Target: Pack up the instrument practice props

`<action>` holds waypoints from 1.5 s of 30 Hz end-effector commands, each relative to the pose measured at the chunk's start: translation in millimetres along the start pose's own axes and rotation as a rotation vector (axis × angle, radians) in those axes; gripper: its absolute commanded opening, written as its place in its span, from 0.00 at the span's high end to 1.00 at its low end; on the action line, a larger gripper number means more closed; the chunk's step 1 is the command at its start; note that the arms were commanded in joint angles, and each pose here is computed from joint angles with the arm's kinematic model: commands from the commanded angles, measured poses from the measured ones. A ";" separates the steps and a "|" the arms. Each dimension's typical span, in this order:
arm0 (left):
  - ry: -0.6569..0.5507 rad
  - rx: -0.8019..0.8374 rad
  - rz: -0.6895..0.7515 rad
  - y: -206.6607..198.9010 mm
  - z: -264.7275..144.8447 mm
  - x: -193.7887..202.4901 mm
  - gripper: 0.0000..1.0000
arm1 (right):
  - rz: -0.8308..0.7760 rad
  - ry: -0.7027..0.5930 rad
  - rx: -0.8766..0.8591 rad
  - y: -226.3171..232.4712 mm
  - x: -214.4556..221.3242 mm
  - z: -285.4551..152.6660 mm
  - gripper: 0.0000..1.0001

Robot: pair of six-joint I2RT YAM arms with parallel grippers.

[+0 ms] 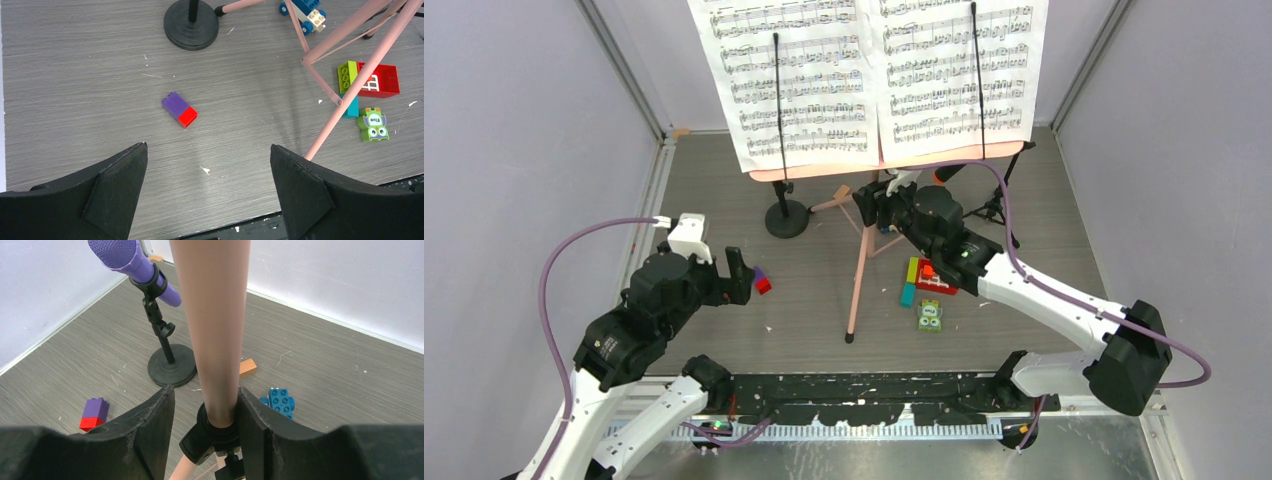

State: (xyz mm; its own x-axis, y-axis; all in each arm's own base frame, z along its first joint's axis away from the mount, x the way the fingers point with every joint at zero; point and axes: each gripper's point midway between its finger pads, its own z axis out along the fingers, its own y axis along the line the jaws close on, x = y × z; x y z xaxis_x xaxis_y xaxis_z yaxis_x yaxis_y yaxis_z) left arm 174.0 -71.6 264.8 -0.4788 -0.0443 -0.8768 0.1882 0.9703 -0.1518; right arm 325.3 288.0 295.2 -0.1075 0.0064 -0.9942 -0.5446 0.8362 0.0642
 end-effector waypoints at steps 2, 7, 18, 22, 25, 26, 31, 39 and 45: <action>-0.015 0.008 0.006 -1.4 1.0 -2.7 0.06 | 0.086 0.001 -0.008 3.6 1.4 -10.8 0.43; -0.014 0.009 0.006 -1.7 1.2 -2.7 0.06 | 0.091 -0.052 -0.007 1.4 -9.1 -16.5 0.39; -0.010 0.013 0.011 -2.8 2.1 -2.5 0.06 | 0.077 -0.120 -0.039 1.0 -20.4 -37.2 0.34; -0.023 0.013 0.005 -1.6 -0.4 -3.7 0.06 | 0.078 -0.133 -0.045 -0.7 -21.8 -49.0 0.34; -0.031 0.013 0.003 -1.0 -2.1 -4.4 0.06 | 0.075 -0.141 -0.049 -2.9 -23.2 -59.7 0.34; -0.034 0.013 0.002 -0.9 -2.6 -4.9 0.06 | 0.074 -0.144 -0.049 -3.8 -23.8 -63.6 0.34; -0.048 0.015 -0.002 -0.2 -5.3 -7.1 0.07 | 0.073 -0.142 -0.062 -6.0 -26.3 -84.6 0.33; -0.202 0.137 -0.039 -11.8 -42.5 -35.3 0.10 | 0.127 -0.002 -0.007 -22.1 -10.4 -132.1 0.29; -0.258 0.183 -0.033 -20.4 -85.5 -85.3 0.18 | 0.243 0.111 0.000 -24.1 -2.0 -175.2 0.28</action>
State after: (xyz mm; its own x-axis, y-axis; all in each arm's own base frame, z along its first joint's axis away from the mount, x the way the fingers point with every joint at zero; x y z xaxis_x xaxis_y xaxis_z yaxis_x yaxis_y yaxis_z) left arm 143.5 -62.7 333.5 -0.3161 -0.1483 -0.9371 0.2734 0.9316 -0.2397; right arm 218.2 190.4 308.4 -0.2158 0.1028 -0.9710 -0.5328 0.8210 0.2053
